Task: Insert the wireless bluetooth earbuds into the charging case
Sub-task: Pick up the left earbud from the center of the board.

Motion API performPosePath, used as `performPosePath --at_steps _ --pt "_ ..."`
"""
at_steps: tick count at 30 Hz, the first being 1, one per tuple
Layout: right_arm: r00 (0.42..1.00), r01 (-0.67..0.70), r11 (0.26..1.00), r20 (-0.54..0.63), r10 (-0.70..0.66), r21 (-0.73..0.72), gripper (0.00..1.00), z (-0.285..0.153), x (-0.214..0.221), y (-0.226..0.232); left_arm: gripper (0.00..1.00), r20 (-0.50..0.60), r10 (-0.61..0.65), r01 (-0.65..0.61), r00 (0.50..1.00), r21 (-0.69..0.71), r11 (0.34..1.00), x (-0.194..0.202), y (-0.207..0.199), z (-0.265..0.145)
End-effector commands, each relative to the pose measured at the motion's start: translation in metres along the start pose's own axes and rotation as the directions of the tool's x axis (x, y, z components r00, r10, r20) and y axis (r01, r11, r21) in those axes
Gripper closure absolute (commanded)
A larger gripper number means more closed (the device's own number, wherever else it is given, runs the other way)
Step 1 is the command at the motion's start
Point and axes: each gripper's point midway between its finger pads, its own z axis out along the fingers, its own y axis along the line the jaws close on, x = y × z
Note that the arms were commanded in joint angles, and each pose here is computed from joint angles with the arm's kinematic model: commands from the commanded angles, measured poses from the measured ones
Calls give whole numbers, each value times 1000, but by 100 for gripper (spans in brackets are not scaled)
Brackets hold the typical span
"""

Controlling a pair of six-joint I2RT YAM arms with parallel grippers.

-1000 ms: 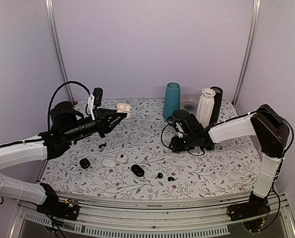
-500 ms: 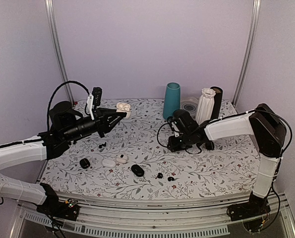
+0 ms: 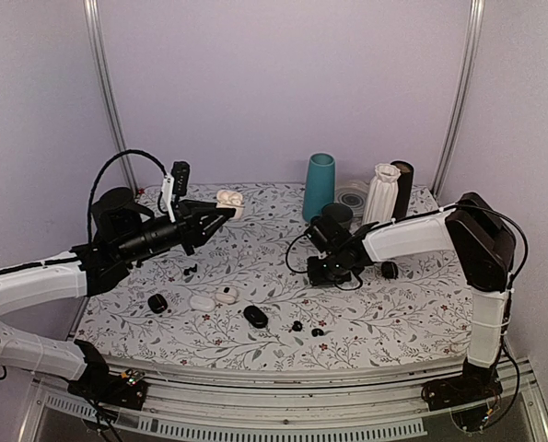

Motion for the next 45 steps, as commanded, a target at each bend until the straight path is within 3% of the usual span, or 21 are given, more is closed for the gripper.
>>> performPosePath --at_steps 1,6,31,36,45 --pt "999 -32 990 -25 36 135 69 11 11 -17 100 48 13 -13 999 4 1000 -20 0 1" --pt "998 -19 983 -48 28 180 77 17 19 -25 100 49 15 -16 999 2 1000 -21 0 1" --pt "996 20 990 -91 -7 141 79 17 44 -27 100 44 4 -5 999 6 1000 -18 1 3" --pt "996 32 996 -90 -25 85 89 11 46 -23 100 41 5 -5 999 1 1000 -15 3 6" --pt "986 161 983 -29 -164 -90 94 -23 25 -9 100 24 78 -77 997 -11 997 2 13 19"
